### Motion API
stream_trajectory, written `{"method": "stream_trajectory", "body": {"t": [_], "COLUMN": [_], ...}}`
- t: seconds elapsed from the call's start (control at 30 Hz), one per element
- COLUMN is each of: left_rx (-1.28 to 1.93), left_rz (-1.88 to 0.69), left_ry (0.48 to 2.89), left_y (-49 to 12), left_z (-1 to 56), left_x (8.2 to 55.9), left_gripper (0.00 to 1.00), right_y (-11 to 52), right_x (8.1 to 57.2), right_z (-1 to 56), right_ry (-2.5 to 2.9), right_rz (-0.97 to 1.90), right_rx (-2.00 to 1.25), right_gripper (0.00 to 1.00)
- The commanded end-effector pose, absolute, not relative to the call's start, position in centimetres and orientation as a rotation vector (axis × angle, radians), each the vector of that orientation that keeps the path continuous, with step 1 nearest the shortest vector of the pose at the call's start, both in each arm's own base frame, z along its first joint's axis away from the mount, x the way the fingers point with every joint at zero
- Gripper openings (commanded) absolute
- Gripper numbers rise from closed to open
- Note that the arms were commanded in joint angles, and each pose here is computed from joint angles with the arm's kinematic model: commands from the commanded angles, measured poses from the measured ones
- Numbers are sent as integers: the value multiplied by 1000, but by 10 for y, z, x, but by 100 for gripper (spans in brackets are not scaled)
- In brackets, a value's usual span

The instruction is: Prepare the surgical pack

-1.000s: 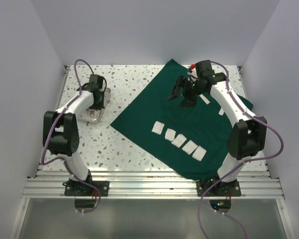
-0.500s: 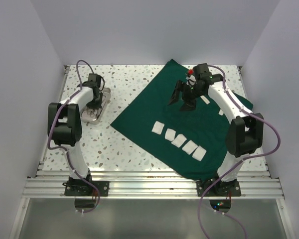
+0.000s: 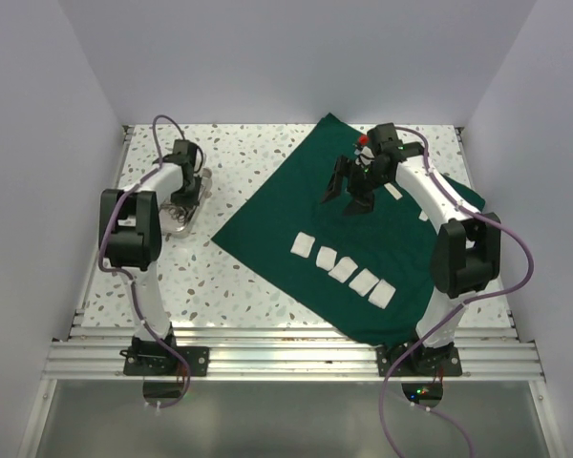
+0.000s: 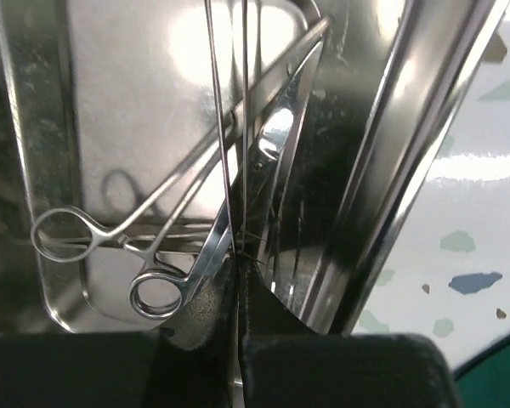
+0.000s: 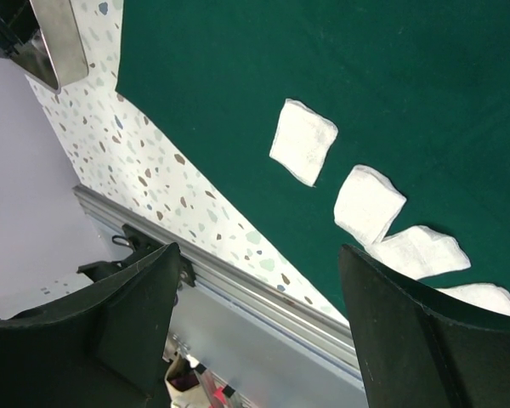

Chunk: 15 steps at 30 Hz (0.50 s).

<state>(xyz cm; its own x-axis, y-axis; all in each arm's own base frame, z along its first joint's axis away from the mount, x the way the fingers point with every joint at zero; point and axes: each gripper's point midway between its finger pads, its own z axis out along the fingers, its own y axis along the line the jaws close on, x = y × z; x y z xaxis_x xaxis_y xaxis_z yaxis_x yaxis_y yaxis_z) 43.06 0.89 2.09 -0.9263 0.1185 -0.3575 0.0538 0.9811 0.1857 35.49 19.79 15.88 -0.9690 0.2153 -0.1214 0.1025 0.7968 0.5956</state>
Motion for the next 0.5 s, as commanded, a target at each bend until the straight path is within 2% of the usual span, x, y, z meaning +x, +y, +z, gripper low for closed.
{"method": "stream_trajectory", "body": {"t": [0.0, 0.27, 0.47], "left_rx": [94, 46, 16], "left_rz": [296, 342, 331], "left_ry": [2667, 2627, 2619], "left_y": [23, 33, 33], "left_z": [33, 38, 46], "left_x": [463, 490, 492], "left_gripper": [0, 0, 0], "right_y": [196, 193, 193], "right_x": [354, 348, 346], "right_z": [162, 158, 156], "right_ry": [2799, 2813, 2822], "right_rz": [916, 900, 902], "right_rx": [245, 242, 243], "right_gripper": [78, 78, 78]}}
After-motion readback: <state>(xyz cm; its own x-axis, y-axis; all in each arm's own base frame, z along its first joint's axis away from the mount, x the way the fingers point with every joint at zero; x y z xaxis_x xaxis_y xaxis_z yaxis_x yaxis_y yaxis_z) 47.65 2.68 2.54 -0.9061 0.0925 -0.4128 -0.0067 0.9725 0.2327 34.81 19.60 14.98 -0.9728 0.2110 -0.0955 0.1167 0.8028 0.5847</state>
